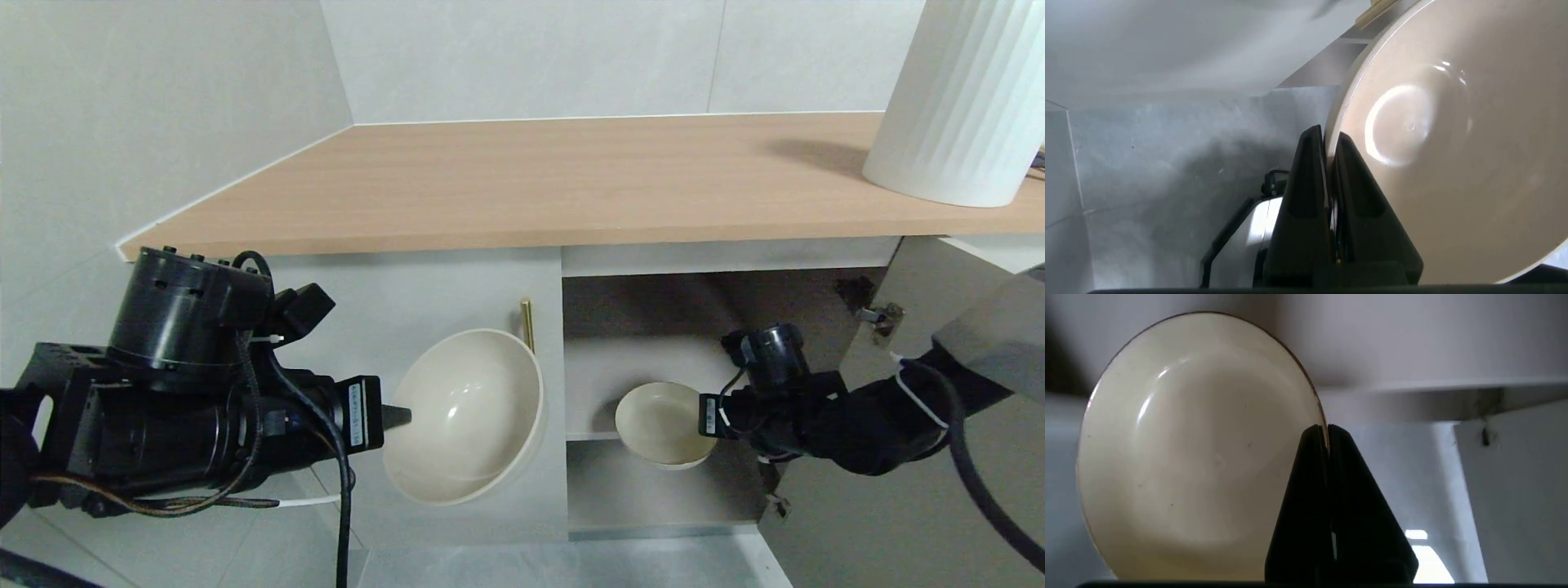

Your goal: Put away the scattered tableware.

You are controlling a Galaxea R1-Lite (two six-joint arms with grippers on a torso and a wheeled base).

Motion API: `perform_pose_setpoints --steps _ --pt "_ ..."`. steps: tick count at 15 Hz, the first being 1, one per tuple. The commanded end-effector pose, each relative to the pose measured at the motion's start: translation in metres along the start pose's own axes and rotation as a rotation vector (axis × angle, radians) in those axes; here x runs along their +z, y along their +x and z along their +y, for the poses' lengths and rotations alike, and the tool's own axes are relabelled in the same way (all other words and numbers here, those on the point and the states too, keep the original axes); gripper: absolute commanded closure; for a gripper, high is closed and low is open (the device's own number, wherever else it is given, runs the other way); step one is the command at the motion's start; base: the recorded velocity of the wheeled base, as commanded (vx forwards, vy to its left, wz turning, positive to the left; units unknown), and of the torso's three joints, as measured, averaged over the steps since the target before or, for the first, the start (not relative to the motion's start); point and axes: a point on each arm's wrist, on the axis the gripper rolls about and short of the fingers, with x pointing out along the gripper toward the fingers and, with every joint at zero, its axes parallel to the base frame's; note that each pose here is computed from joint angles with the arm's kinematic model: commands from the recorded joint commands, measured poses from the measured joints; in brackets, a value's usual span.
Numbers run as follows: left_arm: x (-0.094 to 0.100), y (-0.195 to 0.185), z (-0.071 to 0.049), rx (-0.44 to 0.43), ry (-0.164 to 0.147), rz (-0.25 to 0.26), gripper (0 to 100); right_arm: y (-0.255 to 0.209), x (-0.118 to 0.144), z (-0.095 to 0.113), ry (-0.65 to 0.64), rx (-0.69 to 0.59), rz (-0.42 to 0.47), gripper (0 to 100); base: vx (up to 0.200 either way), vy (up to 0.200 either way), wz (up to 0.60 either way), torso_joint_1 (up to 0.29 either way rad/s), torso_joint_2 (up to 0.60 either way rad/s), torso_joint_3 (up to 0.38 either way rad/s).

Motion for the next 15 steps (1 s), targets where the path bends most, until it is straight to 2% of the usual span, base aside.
perform_pose_setpoints --steps 1,6,13,15 --pt "-0.001 0.001 0.001 0.002 0.000 0.006 100 0.036 -0.017 -0.005 0.003 -0.059 0.018 100 0.000 0.000 0.00 0.000 0.00 0.000" --pt "-0.004 0.002 -0.002 -0.003 0.009 0.018 100 0.064 -0.007 -0.011 0.097 -0.103 -0.031 100 0.000 0.000 0.00 0.000 0.00 0.000" --pt "-0.005 0.005 -0.002 0.000 0.011 0.027 100 0.090 0.001 -0.013 0.113 -0.156 -0.081 100 0.000 0.000 0.00 0.000 0.00 0.000" --pt "-0.009 0.010 -0.003 0.003 0.018 0.048 100 0.097 0.008 -0.015 0.127 -0.182 -0.115 100 0.000 0.000 0.00 0.000 0.00 0.000"
